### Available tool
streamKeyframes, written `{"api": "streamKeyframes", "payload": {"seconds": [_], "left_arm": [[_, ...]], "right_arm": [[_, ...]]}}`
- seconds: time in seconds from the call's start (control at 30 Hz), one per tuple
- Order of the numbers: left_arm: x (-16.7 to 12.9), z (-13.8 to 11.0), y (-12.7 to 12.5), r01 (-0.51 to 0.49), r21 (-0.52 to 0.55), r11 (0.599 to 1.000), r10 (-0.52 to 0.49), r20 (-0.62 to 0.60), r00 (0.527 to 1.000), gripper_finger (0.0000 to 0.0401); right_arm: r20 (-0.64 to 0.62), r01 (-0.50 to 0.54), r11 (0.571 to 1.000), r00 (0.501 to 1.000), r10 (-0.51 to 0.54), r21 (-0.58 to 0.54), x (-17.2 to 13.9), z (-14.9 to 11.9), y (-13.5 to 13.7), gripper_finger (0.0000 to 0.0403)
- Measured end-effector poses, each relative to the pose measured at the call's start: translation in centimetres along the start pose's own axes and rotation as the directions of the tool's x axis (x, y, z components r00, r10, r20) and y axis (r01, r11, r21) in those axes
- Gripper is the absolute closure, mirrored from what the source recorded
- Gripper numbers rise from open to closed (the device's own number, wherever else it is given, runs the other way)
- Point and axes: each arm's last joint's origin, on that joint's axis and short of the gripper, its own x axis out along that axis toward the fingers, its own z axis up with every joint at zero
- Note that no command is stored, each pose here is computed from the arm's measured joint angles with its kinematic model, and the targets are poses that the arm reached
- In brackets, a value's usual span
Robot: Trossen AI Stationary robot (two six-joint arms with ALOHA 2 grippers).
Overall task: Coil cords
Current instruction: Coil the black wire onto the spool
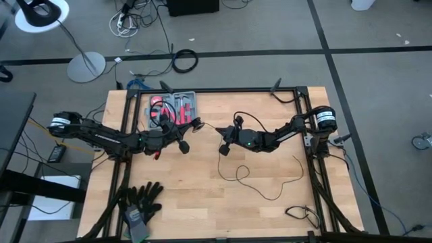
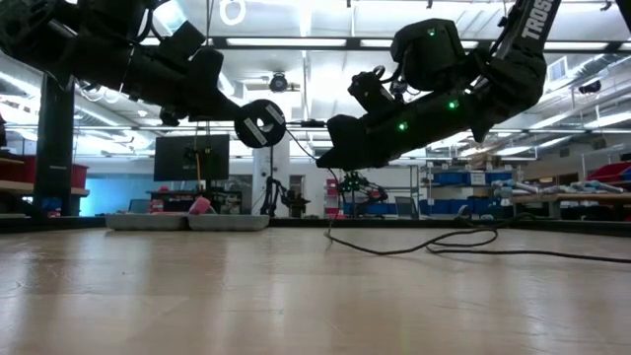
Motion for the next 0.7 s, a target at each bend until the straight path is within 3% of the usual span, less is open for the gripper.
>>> {"api": "streamKeyframes", "payload": {"seconds": [0.3, 0.47, 0.7], "left_arm": [[0.0, 0.2, -0.1, 0.028, -0.036, 0.999, -0.027, 0.018, 0.999, 0.0401], [0.0, 0.3, -0.1, 0.031, -0.076, 0.997, -0.029, 0.026, 0.999, 0.0401], [0.0, 0.4, 0.0, -0.007, -0.160, 0.987, 0.013, 0.036, 0.999, 0.0401]], "right_arm": [[-0.072, -0.035, 0.993, 0.996, 0.043, 0.116, 0.5, -0.4, 0.2, 0.0401], [-0.123, -0.065, 0.995, 0.990, 0.073, 0.072, 1.9, 1.4, 0.7, 0.0402], [-0.115, -0.190, 0.981, 0.974, 0.193, 0.040, 3.6, 4.3, 0.6, 0.0402]]}}
